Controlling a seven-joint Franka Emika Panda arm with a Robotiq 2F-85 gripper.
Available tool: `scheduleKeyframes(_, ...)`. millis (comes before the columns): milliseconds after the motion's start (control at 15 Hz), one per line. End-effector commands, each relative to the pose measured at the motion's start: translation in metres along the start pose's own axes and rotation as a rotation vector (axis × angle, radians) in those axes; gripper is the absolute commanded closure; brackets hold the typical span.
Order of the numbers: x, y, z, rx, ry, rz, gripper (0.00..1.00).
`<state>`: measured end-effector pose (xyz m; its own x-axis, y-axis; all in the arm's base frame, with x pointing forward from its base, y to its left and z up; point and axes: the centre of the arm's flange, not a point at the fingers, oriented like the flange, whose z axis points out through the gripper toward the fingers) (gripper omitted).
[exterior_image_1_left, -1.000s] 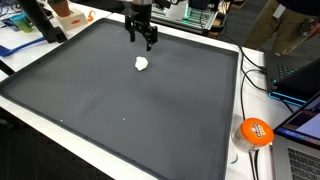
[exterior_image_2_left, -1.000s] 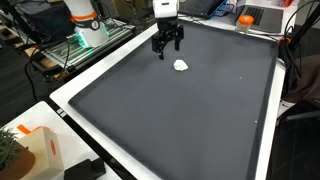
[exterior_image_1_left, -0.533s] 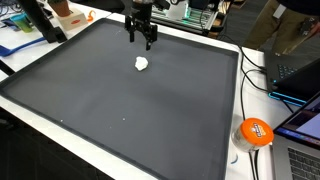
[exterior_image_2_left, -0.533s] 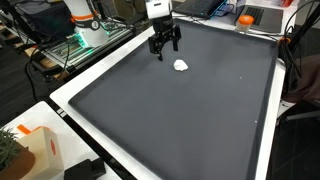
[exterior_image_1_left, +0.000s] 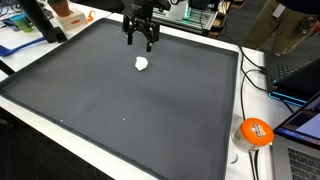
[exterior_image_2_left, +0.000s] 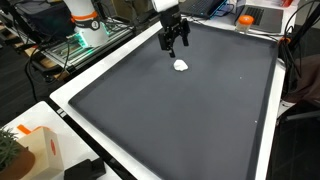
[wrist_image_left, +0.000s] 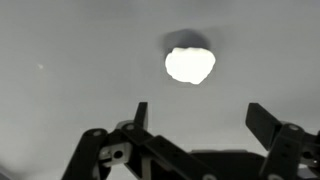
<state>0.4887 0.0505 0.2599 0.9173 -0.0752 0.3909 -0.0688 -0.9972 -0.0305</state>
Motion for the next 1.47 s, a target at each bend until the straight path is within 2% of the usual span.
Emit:
scheduleKeyframes(0, 0.000, -0.010, 0.006, 0.018, 0.061, -0.065, 0.00)
scheduleKeyframes(200, -0.013, -0.012, 0.008, 0.015, 0.091, -0.100, 0.00)
scheduleKeyframes(400, -0.030, -0.010, 0.006, 0.005, 0.162, -0.139, 0.00)
scheduleKeyframes(600, -0.036, -0.004, 0.003, 0.044, 0.219, -0.150, 0.00)
scheduleKeyframes(733, -0.044, -0.007, 0.008, 0.097, 0.218, -0.173, 0.00)
scheduleKeyframes(933, -0.061, -0.024, 0.027, 0.182, 0.159, -0.225, 0.00)
scheduleKeyframes(1133, -0.073, -0.038, 0.038, 0.202, 0.171, -0.254, 0.00)
scheduleKeyframes(1267, -0.071, -0.038, 0.043, 0.205, 0.201, -0.210, 0.00)
scheduleKeyframes(1333, -0.068, -0.035, 0.041, 0.177, 0.211, -0.182, 0.00)
scheduleKeyframes(1400, -0.068, -0.040, 0.035, 0.191, 0.187, -0.207, 0.00)
